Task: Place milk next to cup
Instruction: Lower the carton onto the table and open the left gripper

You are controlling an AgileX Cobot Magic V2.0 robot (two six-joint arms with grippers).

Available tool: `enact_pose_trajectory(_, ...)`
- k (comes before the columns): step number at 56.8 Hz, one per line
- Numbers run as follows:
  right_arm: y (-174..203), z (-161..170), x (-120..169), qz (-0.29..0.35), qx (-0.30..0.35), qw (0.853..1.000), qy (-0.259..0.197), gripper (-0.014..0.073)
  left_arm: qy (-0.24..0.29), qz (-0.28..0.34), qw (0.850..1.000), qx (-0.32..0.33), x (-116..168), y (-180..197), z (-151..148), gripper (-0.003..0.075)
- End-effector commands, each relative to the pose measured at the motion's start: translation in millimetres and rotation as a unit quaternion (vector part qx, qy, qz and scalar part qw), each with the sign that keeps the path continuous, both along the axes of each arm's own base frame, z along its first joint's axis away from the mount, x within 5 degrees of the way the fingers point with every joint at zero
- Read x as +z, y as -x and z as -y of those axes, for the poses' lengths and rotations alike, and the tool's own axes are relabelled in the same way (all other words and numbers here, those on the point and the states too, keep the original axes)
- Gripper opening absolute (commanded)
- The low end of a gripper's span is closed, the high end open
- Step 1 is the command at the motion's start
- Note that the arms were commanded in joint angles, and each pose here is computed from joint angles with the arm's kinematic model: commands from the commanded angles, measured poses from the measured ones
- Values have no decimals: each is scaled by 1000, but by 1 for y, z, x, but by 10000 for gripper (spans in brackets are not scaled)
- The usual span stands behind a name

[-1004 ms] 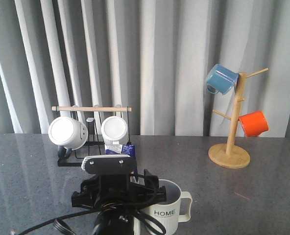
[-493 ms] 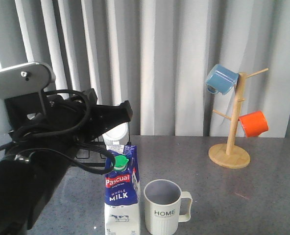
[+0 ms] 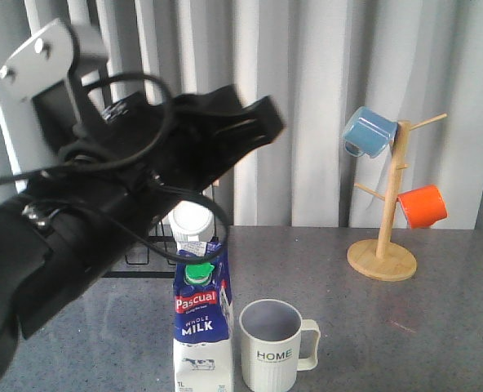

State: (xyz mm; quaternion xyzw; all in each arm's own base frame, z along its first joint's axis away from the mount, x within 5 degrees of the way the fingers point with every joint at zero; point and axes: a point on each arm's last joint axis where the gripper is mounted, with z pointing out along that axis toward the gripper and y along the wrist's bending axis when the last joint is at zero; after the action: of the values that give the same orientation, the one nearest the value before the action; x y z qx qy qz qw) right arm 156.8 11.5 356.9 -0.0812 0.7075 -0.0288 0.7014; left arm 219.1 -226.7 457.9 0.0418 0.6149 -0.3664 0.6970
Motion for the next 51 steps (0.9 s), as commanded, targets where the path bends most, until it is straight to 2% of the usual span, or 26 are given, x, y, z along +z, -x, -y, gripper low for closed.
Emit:
enact_pose_trajectory(1,2,-1,18,53,7,999,3,-8,-72,49,984,-155,34,38,16,-8)
enact_pose_trajectory(6,2,-1,18,53,7,999,3,-8,-176,16,956,-235,18,55,36,-8)
enact_pose_trajectory(11,2,-1,18,53,7,999,3,-8,-244,-38,936,-253,-8,55,40,-8)
enact_pose_trajectory(18,2,-1,18,54,7,999,3,-8,-291,-74,931,-206,-34,47,24,-8)
enact_pose_trajectory(28,2,-1,18,53,7,999,3,-8,-257,-81,956,-118,-49,49,-41,-7)
enact_pose_trajectory(38,2,-1,18,53,7,999,3,-8,-197,-32,980,-17,-72,76,-124,-7)
enact_pose_trajectory(44,2,-1,18,53,7,999,3,-8,-164,2,985,56,-95,102,-165,-7)
enact_pose_trajectory(51,2,-1,18,53,7,999,3,-8,-143,21,978,148,-132,133,-199,-6)
